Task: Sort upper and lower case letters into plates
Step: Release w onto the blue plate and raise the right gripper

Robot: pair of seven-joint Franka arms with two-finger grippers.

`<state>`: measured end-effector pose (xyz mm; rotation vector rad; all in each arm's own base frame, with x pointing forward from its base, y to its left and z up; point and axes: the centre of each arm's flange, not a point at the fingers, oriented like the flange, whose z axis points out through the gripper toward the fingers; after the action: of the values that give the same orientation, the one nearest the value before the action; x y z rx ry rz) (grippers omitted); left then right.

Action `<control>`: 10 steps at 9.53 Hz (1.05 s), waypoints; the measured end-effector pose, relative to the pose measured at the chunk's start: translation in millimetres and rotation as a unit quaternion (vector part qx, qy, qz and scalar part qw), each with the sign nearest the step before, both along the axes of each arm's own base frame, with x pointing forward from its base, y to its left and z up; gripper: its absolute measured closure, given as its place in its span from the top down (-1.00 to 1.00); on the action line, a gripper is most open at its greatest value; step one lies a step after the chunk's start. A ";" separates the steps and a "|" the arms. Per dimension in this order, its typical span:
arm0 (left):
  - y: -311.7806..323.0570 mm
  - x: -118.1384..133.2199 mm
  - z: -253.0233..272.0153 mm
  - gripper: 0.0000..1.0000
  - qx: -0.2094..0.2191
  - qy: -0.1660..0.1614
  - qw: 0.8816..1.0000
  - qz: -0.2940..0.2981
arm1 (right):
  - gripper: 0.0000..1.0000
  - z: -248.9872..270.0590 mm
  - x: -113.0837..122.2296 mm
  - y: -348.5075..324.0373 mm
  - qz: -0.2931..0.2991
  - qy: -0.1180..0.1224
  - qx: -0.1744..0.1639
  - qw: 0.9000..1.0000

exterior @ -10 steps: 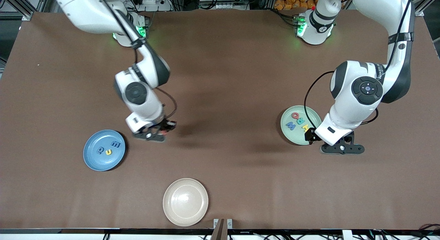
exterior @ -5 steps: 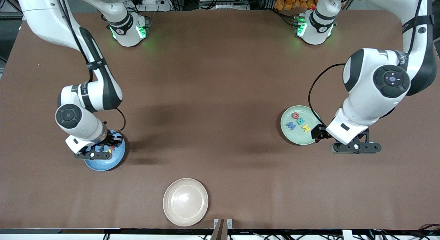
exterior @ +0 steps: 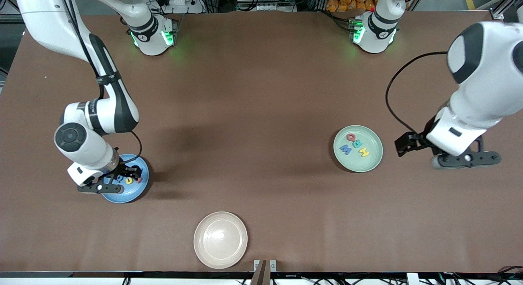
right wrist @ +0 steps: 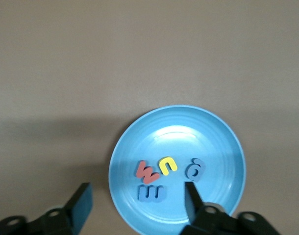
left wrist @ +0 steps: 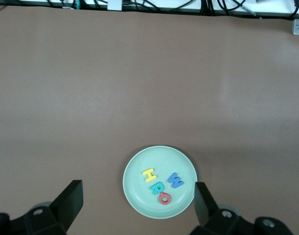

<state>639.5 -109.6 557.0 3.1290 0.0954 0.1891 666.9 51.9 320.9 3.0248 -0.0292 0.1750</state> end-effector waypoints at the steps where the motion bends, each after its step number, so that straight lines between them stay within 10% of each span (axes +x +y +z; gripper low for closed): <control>1: 10.8 -6.6 9.7 1.00 -0.005 0.009 1.000 0.006 | 0.99 35.9 -5.2 -0.7 0.003 0.004 0.008 1.000; 10: 81.8 -57.4 67.4 1.00 -0.017 0.055 0.998 -0.015 | 1.00 316.2 -114.7 -48.3 0.040 0.042 0.073 0.996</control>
<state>582.1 -27.8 624.4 3.1030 0.0518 0.0162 552.2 3.6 637.1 3.1782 0.0890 0.0549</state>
